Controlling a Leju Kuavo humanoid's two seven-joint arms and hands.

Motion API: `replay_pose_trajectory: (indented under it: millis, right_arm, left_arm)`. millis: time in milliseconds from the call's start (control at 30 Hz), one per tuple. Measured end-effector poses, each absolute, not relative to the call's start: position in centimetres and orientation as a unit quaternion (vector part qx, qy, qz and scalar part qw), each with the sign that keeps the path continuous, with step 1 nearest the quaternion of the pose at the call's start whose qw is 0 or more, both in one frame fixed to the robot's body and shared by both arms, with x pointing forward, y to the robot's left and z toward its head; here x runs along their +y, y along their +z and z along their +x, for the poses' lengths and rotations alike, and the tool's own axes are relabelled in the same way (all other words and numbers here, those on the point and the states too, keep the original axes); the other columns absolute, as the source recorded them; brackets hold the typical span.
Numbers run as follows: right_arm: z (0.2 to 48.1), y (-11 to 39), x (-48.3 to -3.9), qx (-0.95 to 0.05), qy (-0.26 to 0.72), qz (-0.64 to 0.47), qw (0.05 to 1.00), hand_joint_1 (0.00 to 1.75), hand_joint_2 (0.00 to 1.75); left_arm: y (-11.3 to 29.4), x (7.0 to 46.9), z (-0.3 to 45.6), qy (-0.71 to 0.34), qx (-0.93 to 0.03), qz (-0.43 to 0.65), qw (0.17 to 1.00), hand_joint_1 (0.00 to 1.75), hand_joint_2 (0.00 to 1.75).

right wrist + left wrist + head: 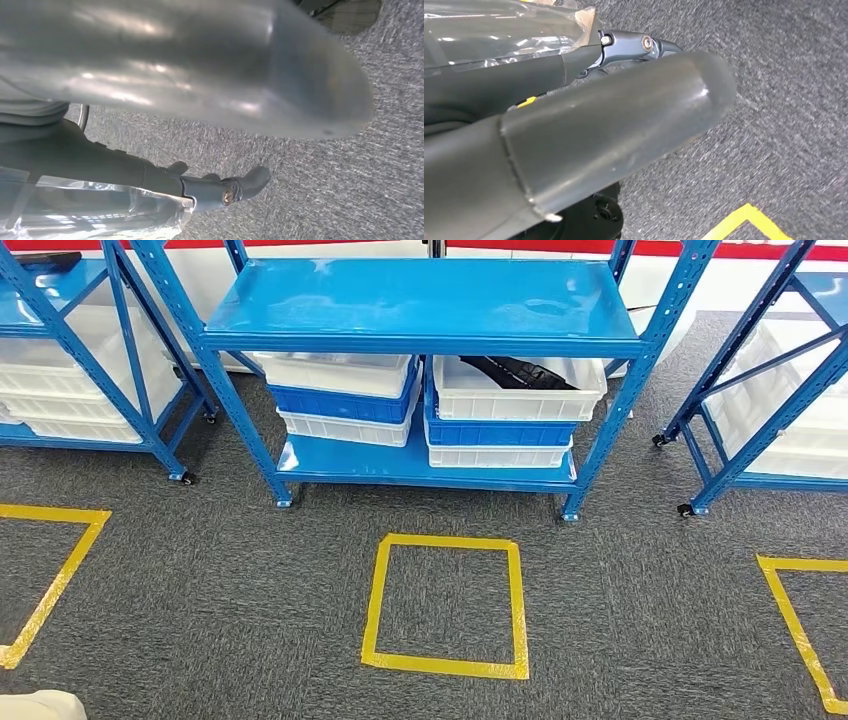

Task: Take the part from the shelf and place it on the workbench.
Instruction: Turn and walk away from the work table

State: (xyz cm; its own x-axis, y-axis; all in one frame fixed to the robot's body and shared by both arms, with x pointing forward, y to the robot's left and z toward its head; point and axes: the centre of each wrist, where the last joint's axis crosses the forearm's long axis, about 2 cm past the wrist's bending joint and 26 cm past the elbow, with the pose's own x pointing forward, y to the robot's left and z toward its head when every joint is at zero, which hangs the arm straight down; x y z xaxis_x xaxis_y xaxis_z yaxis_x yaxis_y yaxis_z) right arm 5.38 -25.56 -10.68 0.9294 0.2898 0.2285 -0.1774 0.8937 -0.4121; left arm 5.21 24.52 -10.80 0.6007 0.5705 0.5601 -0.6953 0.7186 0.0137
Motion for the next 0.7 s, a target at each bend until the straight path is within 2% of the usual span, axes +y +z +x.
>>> replay_pose_trajectory:
  millis: [700]
  right_arm:
    - [5.34, -10.67, -25.39, -0.144, 0.121, -0.195, 0.963, 0.00, 0.00]
  left_arm:
    - [-10.82, 24.65, 5.16, 0.344, -0.271, 0.116, 0.892, 0.00, 0.00]
